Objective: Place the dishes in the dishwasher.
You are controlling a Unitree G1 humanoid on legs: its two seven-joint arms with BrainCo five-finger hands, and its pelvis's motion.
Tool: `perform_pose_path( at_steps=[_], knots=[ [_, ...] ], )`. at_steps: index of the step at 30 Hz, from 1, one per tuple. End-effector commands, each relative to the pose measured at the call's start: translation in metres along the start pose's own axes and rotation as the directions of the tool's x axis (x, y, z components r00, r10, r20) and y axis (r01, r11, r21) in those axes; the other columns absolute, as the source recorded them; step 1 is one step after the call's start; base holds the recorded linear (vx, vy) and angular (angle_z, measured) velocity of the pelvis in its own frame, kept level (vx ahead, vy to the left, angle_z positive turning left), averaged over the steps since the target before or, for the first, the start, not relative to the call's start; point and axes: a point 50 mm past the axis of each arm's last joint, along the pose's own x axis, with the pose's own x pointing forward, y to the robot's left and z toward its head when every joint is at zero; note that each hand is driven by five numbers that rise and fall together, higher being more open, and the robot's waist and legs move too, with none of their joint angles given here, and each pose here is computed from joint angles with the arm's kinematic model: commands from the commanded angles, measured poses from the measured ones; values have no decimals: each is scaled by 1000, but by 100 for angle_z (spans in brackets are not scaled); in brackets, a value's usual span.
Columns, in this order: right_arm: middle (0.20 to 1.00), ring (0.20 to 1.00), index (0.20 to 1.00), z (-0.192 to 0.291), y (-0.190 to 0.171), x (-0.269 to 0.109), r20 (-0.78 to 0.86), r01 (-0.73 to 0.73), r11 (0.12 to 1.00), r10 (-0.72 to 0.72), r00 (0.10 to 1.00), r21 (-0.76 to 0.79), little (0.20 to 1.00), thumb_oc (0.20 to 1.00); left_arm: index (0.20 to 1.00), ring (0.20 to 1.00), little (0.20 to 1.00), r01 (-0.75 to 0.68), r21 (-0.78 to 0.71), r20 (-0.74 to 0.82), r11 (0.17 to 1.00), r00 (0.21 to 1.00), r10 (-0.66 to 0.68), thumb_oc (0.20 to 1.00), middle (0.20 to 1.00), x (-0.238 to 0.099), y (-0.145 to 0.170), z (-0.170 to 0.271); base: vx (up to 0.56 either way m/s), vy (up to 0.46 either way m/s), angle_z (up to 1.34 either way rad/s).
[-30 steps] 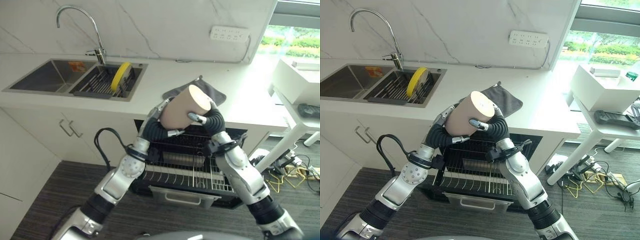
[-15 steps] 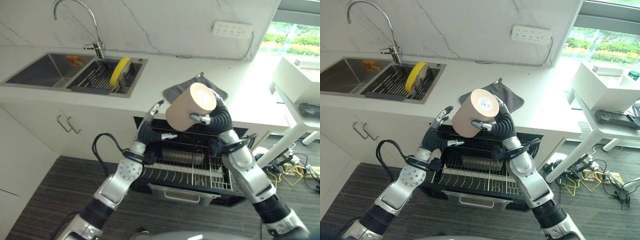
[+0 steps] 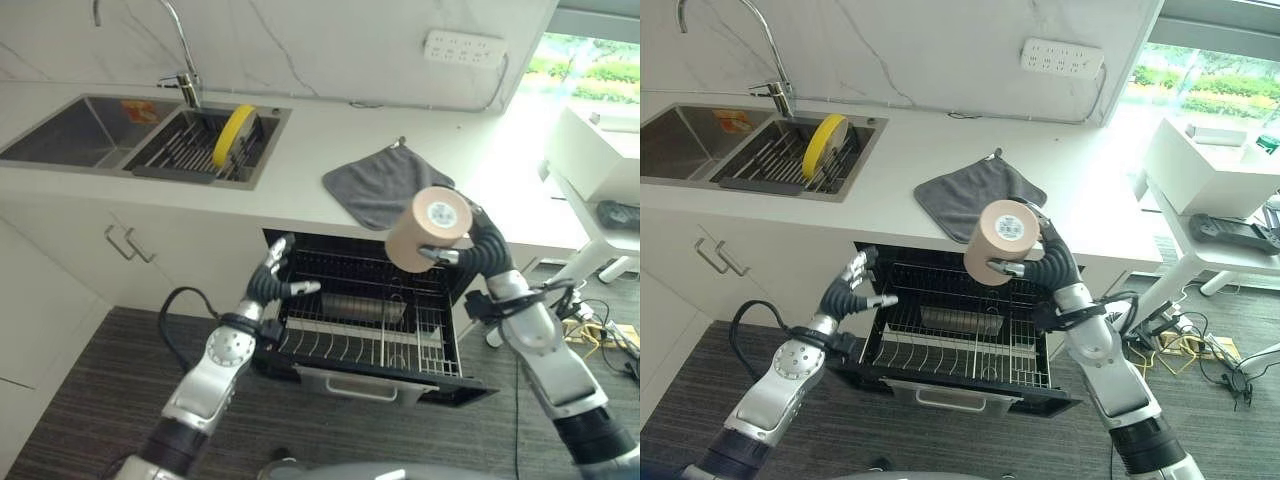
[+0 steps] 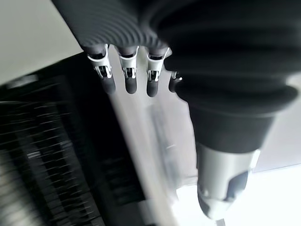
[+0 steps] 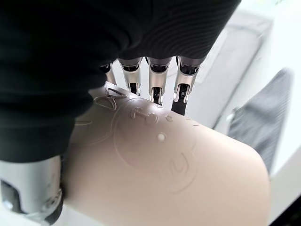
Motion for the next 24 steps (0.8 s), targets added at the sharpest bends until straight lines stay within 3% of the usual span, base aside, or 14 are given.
perform_pose_path(
  at_steps=[1,8,14,21,24],
  knots=[
    [200,200,200,34,-17,15,168,5,999,3,986,-47,200,200,1000,1000,1000,11,33,109,999,994,-14,1000,1000,14,14,30,-167,-45,-22],
    [200,200,200,45,-45,30,195,31,984,3,981,-176,200,200,1000,1000,1000,-35,202,279,979,960,-24,1000,1000,28,39,82,-196,0,-16],
    [200,200,200,49,-53,34,200,28,974,18,980,-225,200,200,1000,1000,1000,-39,331,299,943,952,-66,1000,1000,29,51,101,-78,-15,-5],
    [200,200,200,56,-58,39,209,21,973,28,978,-231,200,200,1000,1000,1000,-74,603,256,794,961,-105,1000,1000,30,64,115,-13,5,-5],
    [200,200,200,65,-67,43,221,33,968,24,975,-250,200,200,1000,1000,1000,-12,745,129,667,984,-127,1000,1000,30,77,118,-48,16,-2]
  ],
)
